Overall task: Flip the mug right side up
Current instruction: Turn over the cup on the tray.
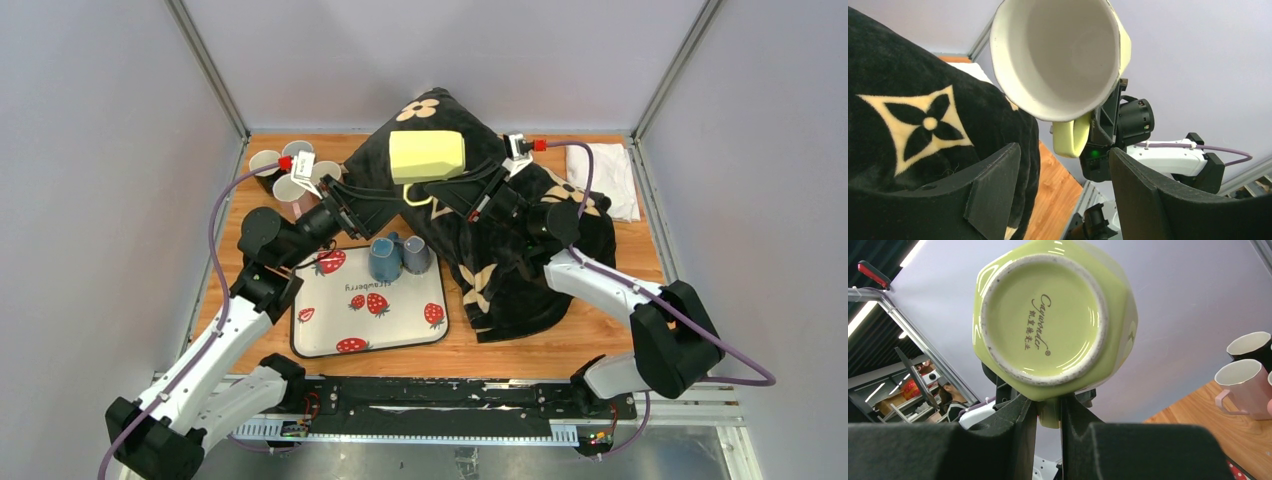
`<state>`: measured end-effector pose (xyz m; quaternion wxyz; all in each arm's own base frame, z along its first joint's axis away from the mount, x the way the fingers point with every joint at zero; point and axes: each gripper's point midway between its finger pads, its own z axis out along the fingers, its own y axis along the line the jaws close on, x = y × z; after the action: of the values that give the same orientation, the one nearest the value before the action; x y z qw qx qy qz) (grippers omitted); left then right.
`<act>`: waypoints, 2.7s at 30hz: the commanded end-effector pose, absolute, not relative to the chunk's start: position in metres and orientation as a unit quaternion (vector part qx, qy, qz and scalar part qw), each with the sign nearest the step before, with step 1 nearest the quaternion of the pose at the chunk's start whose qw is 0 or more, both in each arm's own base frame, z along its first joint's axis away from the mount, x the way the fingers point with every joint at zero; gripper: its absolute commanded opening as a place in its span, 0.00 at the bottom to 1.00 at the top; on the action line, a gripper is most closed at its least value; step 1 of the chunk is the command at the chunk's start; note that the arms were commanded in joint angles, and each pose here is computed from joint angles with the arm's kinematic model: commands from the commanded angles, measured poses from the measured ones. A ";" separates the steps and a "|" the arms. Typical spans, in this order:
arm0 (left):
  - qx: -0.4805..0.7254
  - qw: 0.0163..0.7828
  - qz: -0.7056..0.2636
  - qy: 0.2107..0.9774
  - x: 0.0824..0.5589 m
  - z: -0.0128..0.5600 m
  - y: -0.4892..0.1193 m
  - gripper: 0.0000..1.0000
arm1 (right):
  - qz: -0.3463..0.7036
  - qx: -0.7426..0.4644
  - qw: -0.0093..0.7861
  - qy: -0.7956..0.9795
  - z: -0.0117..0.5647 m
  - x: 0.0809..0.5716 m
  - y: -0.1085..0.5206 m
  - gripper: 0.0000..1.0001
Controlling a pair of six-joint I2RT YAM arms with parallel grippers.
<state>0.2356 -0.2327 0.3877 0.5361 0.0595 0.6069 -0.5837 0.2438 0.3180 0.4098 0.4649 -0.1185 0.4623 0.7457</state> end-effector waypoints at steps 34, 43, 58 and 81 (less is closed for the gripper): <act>0.051 0.535 -0.638 0.551 0.232 0.430 -0.242 0.40 | 0.772 -0.220 0.488 0.343 0.465 0.188 0.326 0.00; 0.042 0.529 -0.657 0.536 0.227 0.437 -0.242 0.32 | 0.770 -0.226 0.483 0.350 0.457 0.184 0.333 0.00; 0.051 0.533 -0.657 0.530 0.224 0.442 -0.242 0.00 | 0.768 -0.224 0.480 0.359 0.449 0.186 0.337 0.00; 0.053 0.543 -0.650 0.530 0.224 0.439 -0.240 0.00 | 0.739 -0.191 0.509 0.397 0.432 0.199 0.333 0.51</act>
<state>0.2338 -0.2463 0.4091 0.5070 0.0369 0.5769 -0.6393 0.2134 0.3405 0.4181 0.4811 -0.1754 0.4263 0.7457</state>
